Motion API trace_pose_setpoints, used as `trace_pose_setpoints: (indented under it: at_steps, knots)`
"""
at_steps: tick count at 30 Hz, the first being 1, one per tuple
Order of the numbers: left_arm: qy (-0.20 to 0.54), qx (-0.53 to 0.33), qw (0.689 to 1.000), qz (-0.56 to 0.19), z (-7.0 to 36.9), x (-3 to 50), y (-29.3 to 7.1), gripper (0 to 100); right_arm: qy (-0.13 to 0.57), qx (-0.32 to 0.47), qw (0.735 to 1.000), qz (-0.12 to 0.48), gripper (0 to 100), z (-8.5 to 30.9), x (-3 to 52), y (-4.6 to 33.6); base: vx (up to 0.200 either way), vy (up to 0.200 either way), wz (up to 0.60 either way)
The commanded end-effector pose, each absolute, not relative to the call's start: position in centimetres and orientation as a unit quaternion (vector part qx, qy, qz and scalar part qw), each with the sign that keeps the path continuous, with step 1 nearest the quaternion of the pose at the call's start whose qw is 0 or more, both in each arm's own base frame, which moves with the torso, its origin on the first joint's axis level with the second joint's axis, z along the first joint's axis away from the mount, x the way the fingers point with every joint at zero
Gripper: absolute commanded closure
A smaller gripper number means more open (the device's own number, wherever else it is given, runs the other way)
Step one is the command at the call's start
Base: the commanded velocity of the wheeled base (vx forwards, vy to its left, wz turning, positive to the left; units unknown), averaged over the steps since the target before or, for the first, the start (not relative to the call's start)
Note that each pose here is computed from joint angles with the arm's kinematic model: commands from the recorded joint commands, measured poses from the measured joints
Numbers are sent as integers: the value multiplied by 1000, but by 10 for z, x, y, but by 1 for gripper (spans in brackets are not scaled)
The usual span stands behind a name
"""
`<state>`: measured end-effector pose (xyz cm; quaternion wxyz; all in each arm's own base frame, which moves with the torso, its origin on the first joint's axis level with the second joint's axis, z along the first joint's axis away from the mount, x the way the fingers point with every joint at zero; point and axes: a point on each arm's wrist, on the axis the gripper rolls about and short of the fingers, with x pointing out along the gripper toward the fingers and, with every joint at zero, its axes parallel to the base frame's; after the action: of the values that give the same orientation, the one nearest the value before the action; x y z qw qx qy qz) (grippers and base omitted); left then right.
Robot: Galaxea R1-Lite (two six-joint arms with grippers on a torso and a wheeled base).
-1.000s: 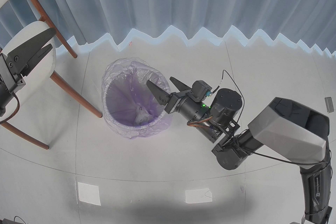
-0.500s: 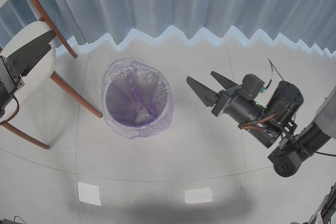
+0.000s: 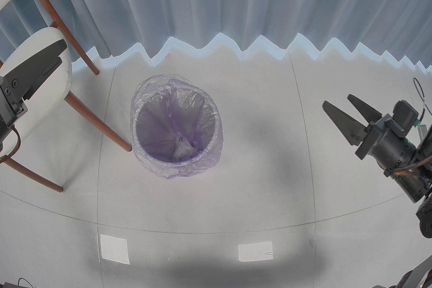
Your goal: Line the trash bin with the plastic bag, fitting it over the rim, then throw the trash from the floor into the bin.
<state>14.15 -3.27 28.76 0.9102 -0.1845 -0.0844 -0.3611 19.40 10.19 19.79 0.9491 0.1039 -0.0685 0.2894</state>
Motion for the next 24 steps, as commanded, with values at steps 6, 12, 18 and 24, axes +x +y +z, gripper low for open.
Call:
trace_pose_setpoints:
  at_steps: [6, 12, 18, 24]
  knots:
    - [-83, -185, 913, -353, 294, 89, -24, 0, -115, 80, 980, 141, 0, 223, 99, 28, 0, 0, 0]
    - [-69, -178, 929, -317, 279, 43, -14, 0, -92, 46, 991, 79, 0, 211, 36, 5, 0, 0, 0]
    - [-112, -147, 934, -305, 249, -12, -11, 0, -66, 43, 994, 76, 0, 188, -13, -2, 0, 0, 0]
    - [-148, -135, 937, -287, 188, -55, -13, 0, -76, 34, 994, 64, 0, 158, -44, -7, 0, 0, 0]
